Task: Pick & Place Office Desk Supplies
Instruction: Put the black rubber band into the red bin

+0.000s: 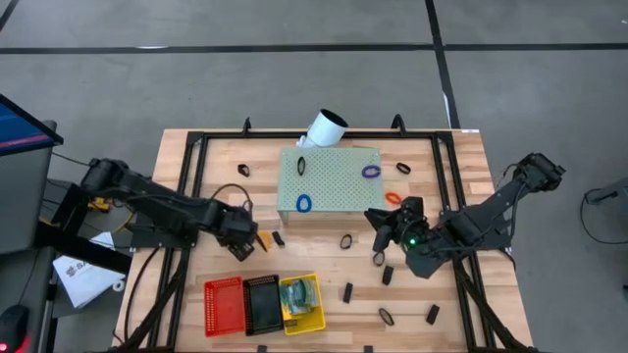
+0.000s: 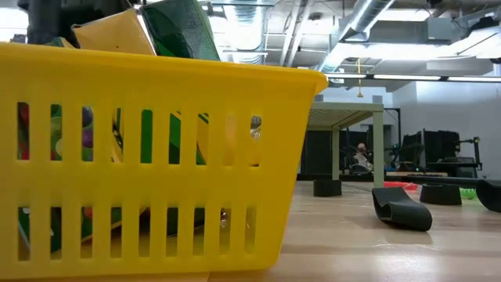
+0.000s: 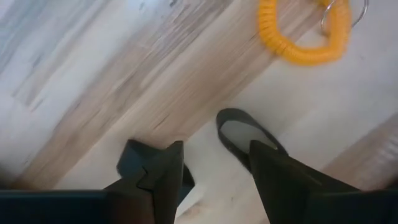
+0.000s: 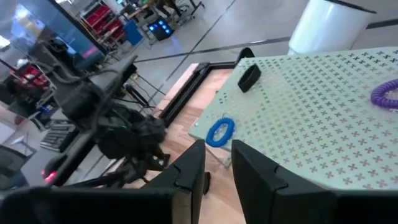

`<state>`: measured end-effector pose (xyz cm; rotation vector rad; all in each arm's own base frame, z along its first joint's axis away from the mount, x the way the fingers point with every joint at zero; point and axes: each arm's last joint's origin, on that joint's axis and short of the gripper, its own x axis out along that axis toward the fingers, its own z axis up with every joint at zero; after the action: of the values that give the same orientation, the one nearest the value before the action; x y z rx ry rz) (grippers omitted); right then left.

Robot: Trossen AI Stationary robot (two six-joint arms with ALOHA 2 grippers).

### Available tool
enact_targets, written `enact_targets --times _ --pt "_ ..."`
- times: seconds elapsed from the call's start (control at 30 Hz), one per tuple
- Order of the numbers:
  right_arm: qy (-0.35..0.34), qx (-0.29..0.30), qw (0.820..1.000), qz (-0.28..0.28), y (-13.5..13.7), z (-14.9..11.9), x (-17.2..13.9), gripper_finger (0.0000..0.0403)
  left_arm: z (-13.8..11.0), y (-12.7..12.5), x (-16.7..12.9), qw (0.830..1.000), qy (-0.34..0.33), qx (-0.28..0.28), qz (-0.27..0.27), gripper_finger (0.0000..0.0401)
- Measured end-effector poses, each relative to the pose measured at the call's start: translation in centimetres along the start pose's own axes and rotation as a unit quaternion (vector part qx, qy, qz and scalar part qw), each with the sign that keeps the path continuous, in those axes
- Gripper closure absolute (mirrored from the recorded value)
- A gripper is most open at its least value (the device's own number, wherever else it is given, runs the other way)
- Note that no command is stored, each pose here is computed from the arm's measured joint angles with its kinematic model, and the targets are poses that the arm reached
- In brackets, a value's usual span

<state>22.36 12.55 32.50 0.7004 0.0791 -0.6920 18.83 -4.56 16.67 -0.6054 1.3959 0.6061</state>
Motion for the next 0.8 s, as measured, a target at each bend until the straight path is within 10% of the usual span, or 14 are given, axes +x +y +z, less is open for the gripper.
enact_targets --times 0.8 --pt "-0.017 -0.021 0.999 0.024 -0.2 1.7 -1.8 0.0326 -0.6 0.7 2.9 1.0 0.018 0.011 0.001 0.0315"
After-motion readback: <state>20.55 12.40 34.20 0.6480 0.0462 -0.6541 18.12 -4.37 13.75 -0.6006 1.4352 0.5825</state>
